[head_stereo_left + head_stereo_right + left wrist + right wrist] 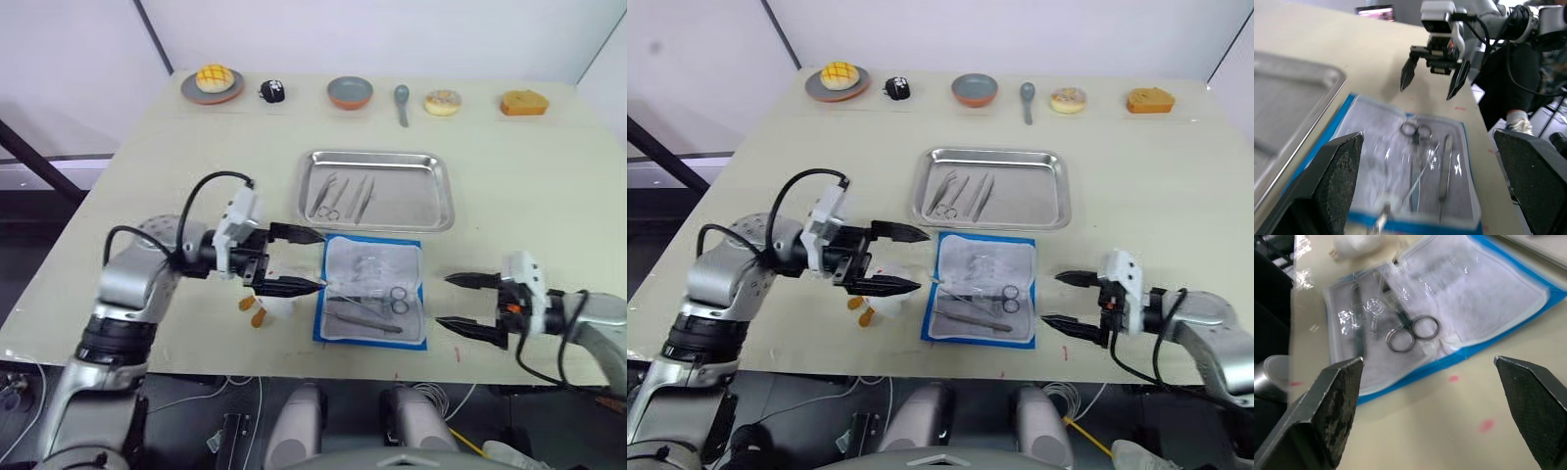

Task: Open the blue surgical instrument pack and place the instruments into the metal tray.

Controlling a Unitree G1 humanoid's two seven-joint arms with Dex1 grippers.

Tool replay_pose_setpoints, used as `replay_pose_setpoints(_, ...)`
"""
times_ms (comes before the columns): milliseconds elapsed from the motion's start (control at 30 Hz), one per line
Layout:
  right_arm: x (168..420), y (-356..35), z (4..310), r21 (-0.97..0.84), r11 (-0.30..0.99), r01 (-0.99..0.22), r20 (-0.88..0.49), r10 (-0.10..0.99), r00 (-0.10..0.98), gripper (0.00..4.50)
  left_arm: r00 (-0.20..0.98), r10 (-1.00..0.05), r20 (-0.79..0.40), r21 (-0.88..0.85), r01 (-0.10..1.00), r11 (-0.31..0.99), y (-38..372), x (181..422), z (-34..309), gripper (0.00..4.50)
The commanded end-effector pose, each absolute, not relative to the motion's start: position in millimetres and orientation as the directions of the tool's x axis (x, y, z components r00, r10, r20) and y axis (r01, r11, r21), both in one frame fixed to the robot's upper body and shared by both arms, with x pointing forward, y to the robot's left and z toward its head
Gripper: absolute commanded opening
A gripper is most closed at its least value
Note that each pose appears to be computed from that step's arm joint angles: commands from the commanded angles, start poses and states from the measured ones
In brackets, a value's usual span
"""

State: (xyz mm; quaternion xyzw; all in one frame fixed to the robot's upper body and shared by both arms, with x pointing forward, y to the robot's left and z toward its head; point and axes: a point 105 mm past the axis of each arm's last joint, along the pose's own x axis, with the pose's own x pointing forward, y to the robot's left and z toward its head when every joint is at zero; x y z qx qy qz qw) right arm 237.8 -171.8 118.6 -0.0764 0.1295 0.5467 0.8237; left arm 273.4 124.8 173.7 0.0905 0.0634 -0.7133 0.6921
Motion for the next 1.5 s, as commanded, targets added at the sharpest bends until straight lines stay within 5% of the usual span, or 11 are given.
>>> replay_pose_setpoints(33, 222, -183, 158, -0.074, 0.419, -0.905, -0.276, 0.863, 0.422, 4.50, -0.110, -0.964, -0.243, 0.064, 0.990, -0.129, 111, 282, 168, 4.49)
replay_pose_setpoints(533, 182, -212, 219, -0.177, 0.503, -0.846, -0.335, 0.778, 0.532, 4.50, -0.194, -0.908, -0.371, 0.084, 0.967, -0.240, 103, 301, 119, 4.49)
replay_pose_setpoints(1500, 190, -158, 215, -0.234, 0.415, -0.879, -0.301, 0.829, 0.471, 4.50, -0.131, -0.845, -0.518, 0.106, 0.971, -0.216, 116, 308, 58, 4.49)
